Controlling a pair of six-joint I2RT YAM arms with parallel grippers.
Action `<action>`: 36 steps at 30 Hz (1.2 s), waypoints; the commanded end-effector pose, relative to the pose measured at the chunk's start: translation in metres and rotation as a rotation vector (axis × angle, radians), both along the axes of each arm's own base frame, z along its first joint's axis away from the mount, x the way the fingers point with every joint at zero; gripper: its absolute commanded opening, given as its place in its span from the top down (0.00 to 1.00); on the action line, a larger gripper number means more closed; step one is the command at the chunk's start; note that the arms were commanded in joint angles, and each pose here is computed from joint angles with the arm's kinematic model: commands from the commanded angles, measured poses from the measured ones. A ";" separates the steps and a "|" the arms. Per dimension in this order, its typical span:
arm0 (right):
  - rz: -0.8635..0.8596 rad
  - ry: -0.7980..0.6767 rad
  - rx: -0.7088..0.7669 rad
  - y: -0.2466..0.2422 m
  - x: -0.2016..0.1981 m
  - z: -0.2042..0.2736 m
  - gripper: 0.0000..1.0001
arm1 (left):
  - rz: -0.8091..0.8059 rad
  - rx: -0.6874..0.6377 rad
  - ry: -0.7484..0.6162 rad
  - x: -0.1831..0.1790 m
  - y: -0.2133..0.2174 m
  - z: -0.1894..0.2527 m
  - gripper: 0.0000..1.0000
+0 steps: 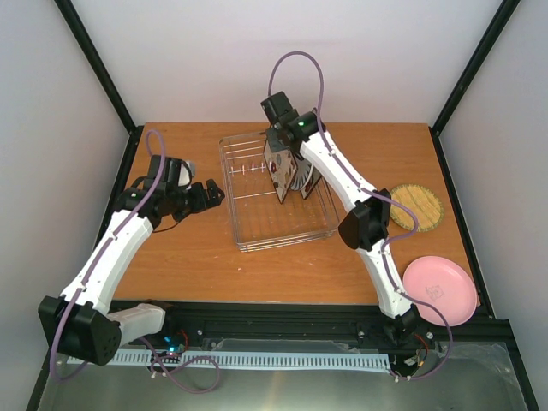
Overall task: Load the plates into the dish rack
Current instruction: Insert the plate into the dish rack.
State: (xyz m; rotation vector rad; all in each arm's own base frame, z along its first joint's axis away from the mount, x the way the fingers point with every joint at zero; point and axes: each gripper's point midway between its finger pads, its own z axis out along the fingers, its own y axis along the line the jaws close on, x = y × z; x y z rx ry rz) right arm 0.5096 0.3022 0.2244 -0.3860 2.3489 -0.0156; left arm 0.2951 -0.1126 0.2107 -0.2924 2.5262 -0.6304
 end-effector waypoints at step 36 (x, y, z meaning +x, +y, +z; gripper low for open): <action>-0.085 -0.234 0.118 -0.053 -0.003 0.097 0.51 | -0.068 -0.029 0.016 0.022 -0.015 -0.050 0.03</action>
